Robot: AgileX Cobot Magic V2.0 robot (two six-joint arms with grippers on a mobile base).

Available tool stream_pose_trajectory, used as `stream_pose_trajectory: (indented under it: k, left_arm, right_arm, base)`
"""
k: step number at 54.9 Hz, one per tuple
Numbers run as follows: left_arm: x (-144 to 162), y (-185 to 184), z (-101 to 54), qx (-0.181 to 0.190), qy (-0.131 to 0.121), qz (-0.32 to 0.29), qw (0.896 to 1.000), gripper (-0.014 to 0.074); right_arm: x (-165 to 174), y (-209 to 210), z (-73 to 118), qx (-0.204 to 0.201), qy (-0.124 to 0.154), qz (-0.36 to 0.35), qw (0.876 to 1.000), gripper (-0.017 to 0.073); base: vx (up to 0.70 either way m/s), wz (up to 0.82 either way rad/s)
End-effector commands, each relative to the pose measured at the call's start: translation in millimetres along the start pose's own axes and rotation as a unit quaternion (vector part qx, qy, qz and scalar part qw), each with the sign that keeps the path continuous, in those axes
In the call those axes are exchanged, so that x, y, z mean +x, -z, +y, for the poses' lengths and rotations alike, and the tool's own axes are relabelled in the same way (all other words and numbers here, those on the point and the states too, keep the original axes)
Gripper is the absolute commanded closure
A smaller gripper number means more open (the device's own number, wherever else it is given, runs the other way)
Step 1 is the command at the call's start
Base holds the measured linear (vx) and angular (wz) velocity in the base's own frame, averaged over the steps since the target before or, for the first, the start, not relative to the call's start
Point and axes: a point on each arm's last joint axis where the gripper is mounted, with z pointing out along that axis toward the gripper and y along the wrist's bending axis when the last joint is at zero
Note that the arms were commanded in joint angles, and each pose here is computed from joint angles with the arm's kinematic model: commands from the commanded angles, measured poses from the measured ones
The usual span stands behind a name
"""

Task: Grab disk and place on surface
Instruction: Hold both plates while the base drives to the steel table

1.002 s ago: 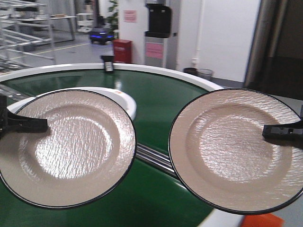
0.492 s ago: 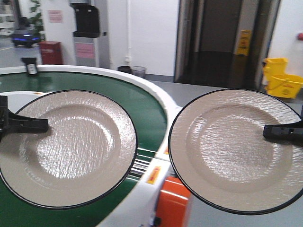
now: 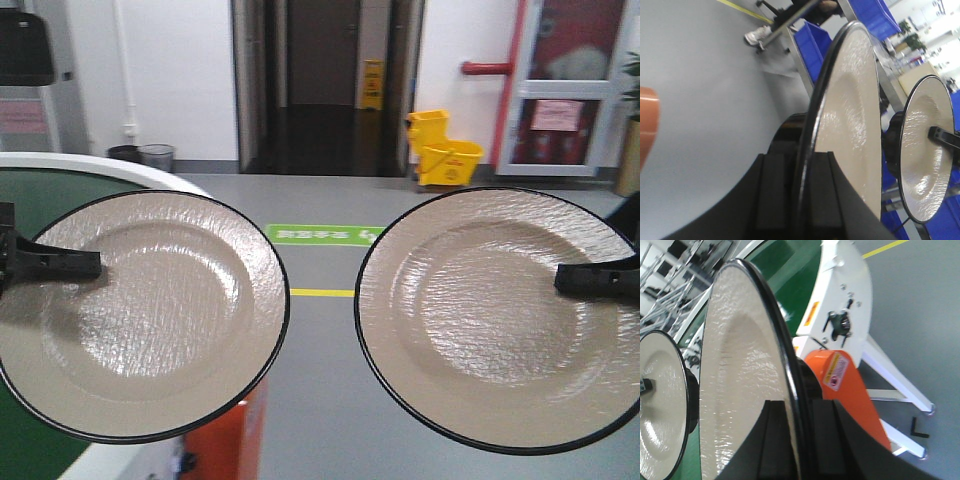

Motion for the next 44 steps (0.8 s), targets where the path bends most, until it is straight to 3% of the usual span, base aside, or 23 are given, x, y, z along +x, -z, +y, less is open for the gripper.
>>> stream_pose_trajectory:
  k: [1,44]
  left_arm:
    - [-6.8,9.5,-35.9,0.074,-0.004,-0.035,0.997,0.0595]
    - [-6.8,9.5,-35.8,0.074,-0.004,-0.035,0.997,0.0595]
  right_arm:
    - [-11.9,11.9,24.2,-0.050,-0.002,-0.056,0.997,0.0568]
    - [-11.5,11.9,24.5,-0.052,-0.002,-0.054,0.997,0.0568]
  base:
    - [0.01,-0.49]
    - [0.16,-0.54]
